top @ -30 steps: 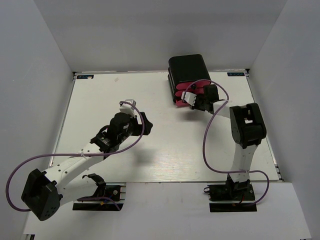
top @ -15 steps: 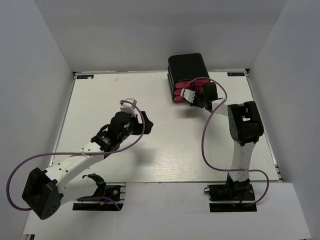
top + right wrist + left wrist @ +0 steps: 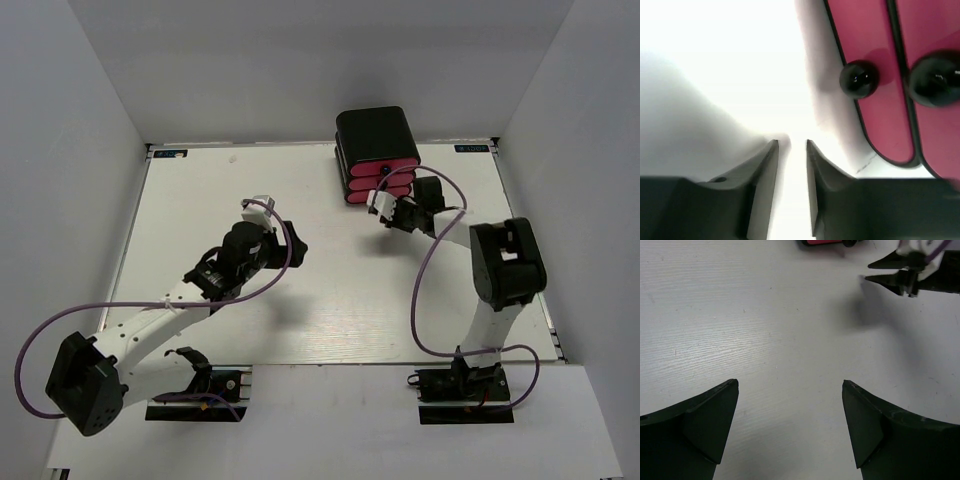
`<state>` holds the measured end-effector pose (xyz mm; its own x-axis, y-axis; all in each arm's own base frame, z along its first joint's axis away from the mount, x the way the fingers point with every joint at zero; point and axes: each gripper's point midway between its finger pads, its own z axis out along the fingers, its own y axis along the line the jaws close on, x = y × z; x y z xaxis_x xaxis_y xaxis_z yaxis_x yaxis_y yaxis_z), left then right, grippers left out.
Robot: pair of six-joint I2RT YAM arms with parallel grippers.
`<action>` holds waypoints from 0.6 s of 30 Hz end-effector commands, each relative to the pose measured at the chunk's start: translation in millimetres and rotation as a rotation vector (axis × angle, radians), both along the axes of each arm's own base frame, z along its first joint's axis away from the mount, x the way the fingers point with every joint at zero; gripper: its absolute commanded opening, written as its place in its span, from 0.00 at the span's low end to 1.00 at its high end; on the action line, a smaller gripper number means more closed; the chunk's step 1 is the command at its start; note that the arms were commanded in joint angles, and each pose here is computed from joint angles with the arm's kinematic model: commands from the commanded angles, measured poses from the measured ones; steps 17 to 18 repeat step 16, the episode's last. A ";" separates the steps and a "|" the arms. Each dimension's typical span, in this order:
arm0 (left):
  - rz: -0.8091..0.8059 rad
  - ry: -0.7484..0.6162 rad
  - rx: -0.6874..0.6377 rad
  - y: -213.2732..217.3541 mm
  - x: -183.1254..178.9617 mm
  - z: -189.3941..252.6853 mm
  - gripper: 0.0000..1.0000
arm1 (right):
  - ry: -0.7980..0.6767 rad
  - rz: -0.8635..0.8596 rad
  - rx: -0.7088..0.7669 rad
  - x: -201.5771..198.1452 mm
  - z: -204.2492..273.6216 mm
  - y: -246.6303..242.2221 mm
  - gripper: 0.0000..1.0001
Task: Sort the stationery into containers
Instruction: Reset both arms
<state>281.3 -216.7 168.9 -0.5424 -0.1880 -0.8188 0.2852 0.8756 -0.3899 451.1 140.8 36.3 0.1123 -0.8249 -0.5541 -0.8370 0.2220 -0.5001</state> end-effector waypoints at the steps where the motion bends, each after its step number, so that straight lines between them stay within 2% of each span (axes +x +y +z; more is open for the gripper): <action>1: -0.014 -0.052 -0.035 -9.0 8.2 24.5 0.94 | 0.008 0.028 0.155 -25.4 46.8 12.8 0.37; 3: -0.016 -0.053 -0.042 -10.6 12.2 26.3 0.94 | 0.051 0.006 0.232 -38.7 59.9 16.3 0.61; 4: -0.016 -0.034 -0.027 -11.8 13.6 17.8 0.96 | 0.109 -0.008 0.331 -50.8 71.7 26.7 0.89; 5: -0.012 -0.048 -0.048 -14.1 16.1 25.9 0.99 | 0.117 -0.034 0.364 -54.4 79.9 26.0 0.90; 6: -0.012 -0.035 -0.038 -15.0 17.2 20.0 0.99 | 0.131 -0.052 0.396 -57.1 84.0 28.6 0.90; 7: -0.012 -0.035 -0.038 -15.0 17.2 19.9 0.99 | 0.194 -0.127 0.498 -61.0 94.4 34.6 0.90; 11: -0.021 -0.038 -0.045 -19.7 20.7 18.3 0.99 | 0.293 -0.311 0.644 -59.6 120.5 34.8 0.90; 14: -0.017 -0.032 -0.051 -19.1 19.4 11.8 0.99 | 0.325 -0.384 0.678 -60.2 128.7 32.2 0.90; 18: -0.013 -0.033 -0.064 -18.2 17.5 11.5 0.99 | 0.306 -0.387 0.699 -60.3 134.0 30.6 0.90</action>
